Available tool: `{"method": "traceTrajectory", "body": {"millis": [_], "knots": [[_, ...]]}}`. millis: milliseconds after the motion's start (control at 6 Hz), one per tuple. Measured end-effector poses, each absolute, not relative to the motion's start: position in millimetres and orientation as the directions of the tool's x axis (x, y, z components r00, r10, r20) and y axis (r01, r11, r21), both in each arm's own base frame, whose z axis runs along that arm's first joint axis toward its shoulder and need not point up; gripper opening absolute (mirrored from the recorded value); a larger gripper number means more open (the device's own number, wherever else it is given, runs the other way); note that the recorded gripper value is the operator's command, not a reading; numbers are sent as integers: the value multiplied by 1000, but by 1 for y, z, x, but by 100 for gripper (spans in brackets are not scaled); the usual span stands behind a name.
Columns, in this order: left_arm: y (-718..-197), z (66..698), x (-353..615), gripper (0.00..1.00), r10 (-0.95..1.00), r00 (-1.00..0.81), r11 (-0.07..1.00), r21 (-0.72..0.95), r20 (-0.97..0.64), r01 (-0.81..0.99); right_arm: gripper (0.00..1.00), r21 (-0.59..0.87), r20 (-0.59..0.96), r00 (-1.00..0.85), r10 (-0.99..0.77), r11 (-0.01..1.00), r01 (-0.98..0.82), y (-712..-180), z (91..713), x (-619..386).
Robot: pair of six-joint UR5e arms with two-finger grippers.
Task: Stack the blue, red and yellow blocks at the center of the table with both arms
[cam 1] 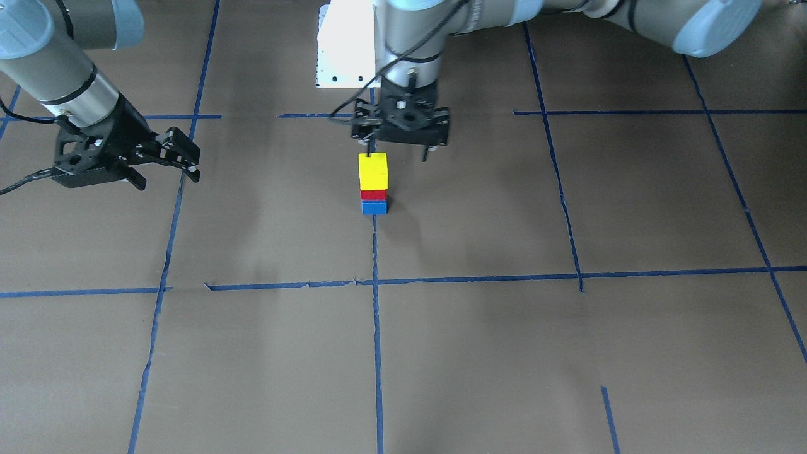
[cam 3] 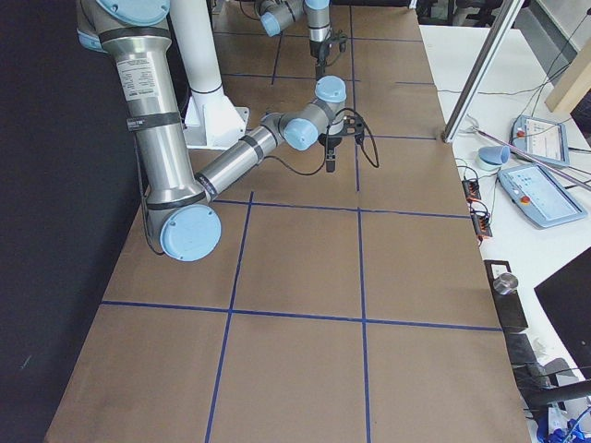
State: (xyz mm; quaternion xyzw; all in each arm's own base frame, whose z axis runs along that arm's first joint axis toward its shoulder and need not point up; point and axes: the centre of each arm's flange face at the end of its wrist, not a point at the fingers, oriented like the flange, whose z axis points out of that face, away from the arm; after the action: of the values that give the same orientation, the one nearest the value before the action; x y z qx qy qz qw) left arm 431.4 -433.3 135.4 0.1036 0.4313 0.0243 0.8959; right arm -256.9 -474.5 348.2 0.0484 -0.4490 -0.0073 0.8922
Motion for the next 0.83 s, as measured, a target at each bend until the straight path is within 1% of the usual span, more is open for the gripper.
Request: {"method": "traceTrajectory", "body": {"millis": [167,333,667,833], "knots": [[-433,179,370,100,214,640,962,274,-738,-5,100,112,798,596,-84,994,-10,-481,369,-218],[-443,235,307,100,295,656,944,318,-695,-88,100,133,792,600,-108,991,3,-485,395,-176],[-473,360,150,100,402,660,911,347,-635,-221,100,164,769,626,-132,986,6,-474,450,-99],[-489,430,70,100,396,654,916,327,-645,-233,100,178,755,640,-142,984,9,-462,474,-66]]}}
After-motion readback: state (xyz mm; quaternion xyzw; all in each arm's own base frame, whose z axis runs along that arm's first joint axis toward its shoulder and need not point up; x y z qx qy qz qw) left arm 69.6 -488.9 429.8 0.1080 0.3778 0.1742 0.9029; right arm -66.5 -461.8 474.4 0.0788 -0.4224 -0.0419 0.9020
